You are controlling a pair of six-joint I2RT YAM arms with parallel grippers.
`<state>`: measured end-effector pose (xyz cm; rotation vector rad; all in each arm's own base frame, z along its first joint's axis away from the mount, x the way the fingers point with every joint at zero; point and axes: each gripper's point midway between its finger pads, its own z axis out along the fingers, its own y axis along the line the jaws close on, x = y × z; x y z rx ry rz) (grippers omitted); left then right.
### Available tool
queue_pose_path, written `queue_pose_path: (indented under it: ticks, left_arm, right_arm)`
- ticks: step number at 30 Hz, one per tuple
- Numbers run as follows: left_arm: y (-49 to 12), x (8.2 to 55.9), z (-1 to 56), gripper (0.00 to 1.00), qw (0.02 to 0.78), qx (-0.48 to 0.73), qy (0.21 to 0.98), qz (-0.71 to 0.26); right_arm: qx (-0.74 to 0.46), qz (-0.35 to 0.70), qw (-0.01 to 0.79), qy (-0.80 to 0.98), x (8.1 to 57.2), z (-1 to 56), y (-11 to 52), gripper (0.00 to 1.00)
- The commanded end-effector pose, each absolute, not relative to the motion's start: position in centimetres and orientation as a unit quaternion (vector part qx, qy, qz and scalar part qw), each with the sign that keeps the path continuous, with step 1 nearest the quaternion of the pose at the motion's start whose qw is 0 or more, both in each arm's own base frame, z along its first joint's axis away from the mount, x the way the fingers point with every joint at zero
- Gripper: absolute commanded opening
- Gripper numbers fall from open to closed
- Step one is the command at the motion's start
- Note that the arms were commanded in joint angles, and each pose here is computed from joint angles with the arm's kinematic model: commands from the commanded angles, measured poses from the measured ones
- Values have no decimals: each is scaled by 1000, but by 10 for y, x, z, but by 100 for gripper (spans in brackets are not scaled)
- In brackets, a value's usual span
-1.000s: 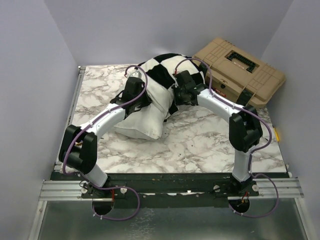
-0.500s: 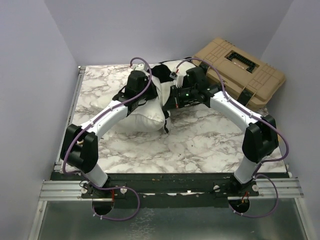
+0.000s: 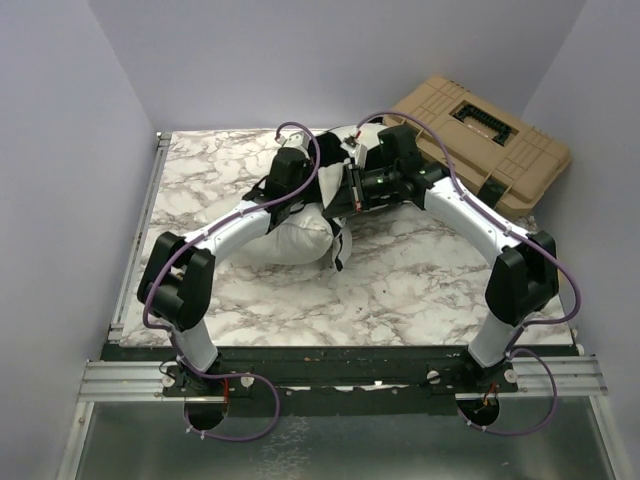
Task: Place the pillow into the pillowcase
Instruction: Stuff the pillow into the pillowcase.
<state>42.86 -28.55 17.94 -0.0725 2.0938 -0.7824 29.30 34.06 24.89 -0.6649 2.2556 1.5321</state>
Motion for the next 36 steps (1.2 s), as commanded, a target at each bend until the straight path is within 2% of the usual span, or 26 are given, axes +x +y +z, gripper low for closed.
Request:
queue_pose_path:
  ticks: [1,4,9,13,15,16,21,23,25,29,36]
  left_arm:
    - [-322,453,212,0,482,-27,792,-375]
    - [-324,462,253,0,514,-28,758,-401]
    - [-300,456,309,0,584,-35,698,-413]
    - [-295,432,291,0,572,-24,699,-428]
    - [-295,418,265,0,546,-27,715,-435]
    - [-294,410,251,0,535,-28,723,-435]
    - [-289,378,184,0,498,-34,761,-413]
    - [-287,371,167,0,487,-35,771,-408]
    - [-285,367,160,0,485,-34,773,-408]
    - [-281,364,158,0,489,-33,771,-406]
    - [-280,363,167,0,497,-34,764,-410]
  right_arm:
    - [-362,666,39,651,160,351,345,0]
    - [-344,609,34,713,153,305,337,0]
    - [-305,450,48,838,161,212,301,0]
    - [-286,418,52,861,163,181,291,1]
    - [-275,390,61,877,170,173,287,8]
    - [-274,381,73,880,176,173,286,13]
    - [-251,339,187,887,219,217,287,61]
    - [-237,325,241,883,238,239,287,71]
    - [-218,303,290,881,257,258,284,77]
    - [-191,240,345,887,297,264,277,78]
    - [-200,152,339,907,340,224,278,61]
